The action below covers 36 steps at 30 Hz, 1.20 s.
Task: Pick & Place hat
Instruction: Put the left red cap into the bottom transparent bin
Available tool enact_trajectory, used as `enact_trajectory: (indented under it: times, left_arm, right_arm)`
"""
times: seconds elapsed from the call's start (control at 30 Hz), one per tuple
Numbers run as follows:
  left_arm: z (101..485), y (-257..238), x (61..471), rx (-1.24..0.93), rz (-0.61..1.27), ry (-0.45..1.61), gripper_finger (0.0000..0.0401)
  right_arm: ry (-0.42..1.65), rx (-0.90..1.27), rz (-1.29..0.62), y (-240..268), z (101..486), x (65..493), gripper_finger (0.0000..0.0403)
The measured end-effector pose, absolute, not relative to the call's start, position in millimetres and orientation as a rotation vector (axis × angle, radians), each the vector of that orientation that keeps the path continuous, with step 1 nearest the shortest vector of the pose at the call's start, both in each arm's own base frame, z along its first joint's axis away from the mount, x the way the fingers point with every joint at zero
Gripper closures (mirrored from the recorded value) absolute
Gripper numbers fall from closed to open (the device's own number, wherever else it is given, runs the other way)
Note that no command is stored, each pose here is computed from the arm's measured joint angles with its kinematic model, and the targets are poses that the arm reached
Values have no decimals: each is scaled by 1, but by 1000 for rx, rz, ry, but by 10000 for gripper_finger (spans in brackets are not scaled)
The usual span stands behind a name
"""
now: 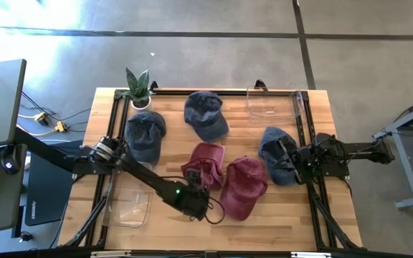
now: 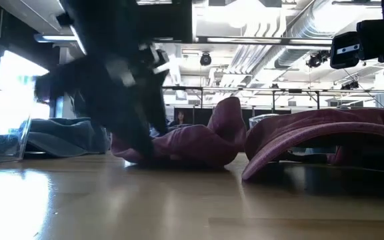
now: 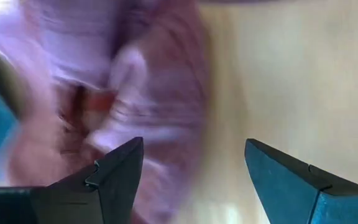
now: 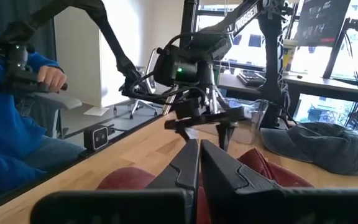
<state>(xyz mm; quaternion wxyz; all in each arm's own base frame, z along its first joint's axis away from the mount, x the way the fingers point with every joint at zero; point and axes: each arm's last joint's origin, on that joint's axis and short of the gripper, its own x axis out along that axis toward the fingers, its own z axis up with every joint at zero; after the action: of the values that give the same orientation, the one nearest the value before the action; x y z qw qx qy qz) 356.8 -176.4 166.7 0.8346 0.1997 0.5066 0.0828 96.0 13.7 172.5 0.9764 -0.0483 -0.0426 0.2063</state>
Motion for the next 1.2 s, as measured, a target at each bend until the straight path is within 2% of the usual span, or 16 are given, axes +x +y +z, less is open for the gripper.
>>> enact_trajectory:
  times: [0.13,0.33,0.47,0.6,0.77,0.87,1.03,1.1,1.2]
  left_arm:
    - [154,-175,360,522,264,1049,126]
    - [141,-161,372,529,418,1000,126]
    - [141,-158,376,510,427,989,128]
    - [142,-152,382,440,423,970,150]
    - [142,-146,391,286,256,1026,216]
    - [149,-145,390,237,126,1064,278]
    - [162,-143,389,140,-195,1118,385]
    - [167,-139,391,93,-305,1117,390]
    - [167,-127,394,20,-392,1138,373]
  right_arm:
    - [-79,-96,416,14,172,96,391]
    - [-73,-95,417,14,172,97,391]
    - [-70,-94,417,14,171,97,391]
    - [-65,-94,417,14,171,97,391]
    - [-65,-93,417,14,171,98,391]
    - [-66,-94,417,14,171,97,391]
    - [-66,-94,417,14,171,97,391]
    - [-66,-94,417,14,171,97,391]
    - [-66,-94,417,14,171,97,391]
